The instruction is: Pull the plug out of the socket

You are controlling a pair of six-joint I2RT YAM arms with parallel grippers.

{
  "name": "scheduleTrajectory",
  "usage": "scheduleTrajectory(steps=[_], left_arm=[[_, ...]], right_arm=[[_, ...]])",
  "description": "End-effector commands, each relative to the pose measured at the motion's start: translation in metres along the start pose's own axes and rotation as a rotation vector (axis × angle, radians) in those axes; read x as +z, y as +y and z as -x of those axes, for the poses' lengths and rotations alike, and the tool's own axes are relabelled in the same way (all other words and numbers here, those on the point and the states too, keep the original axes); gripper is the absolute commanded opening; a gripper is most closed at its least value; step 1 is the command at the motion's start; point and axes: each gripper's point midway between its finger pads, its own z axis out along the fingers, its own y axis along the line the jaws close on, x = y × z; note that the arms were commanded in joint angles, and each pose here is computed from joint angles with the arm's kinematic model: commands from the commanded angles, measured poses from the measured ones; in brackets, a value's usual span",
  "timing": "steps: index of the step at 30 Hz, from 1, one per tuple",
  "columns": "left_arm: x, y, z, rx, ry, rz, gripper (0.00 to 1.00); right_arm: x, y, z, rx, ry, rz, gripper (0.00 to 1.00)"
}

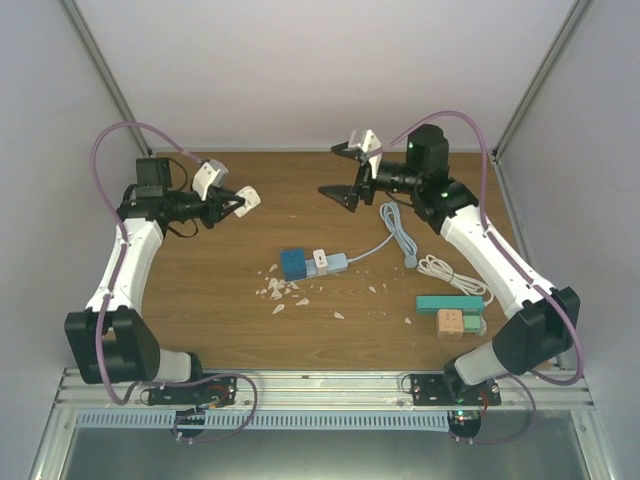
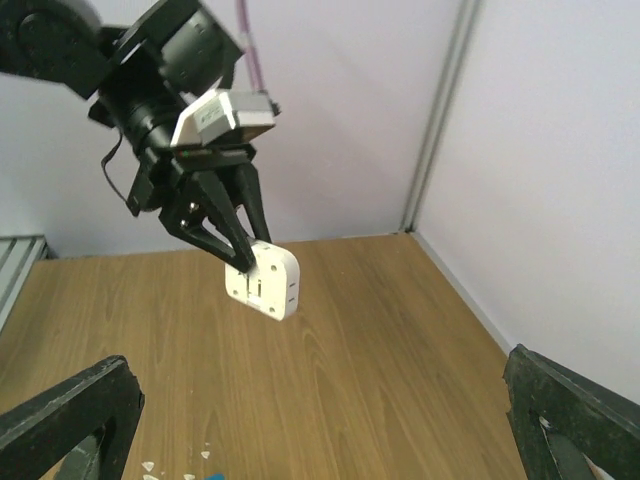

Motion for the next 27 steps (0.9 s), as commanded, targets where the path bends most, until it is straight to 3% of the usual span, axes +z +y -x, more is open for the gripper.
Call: scheduleTrajectory(steps=[1,19,27], left_arm=[[-0.006,0.062,-0.006,0.098,0.073,0.232,0.00],[-0.011,0.264,-0.069,0.395,0.419,0.783,0.00],[-0.015,0.311,-0.099,0.549,0.524,0.942,0.00]], right_arm=[[-0.019,-0.029,0.023,0.103,-0.056,-0.072,1.00],[-0.096,-0.131,0.020,0.454,-0.161,-0.274,0.99],[-0.137,-0.180,0.001,0.577,-0.193,-0.365,1.00]])
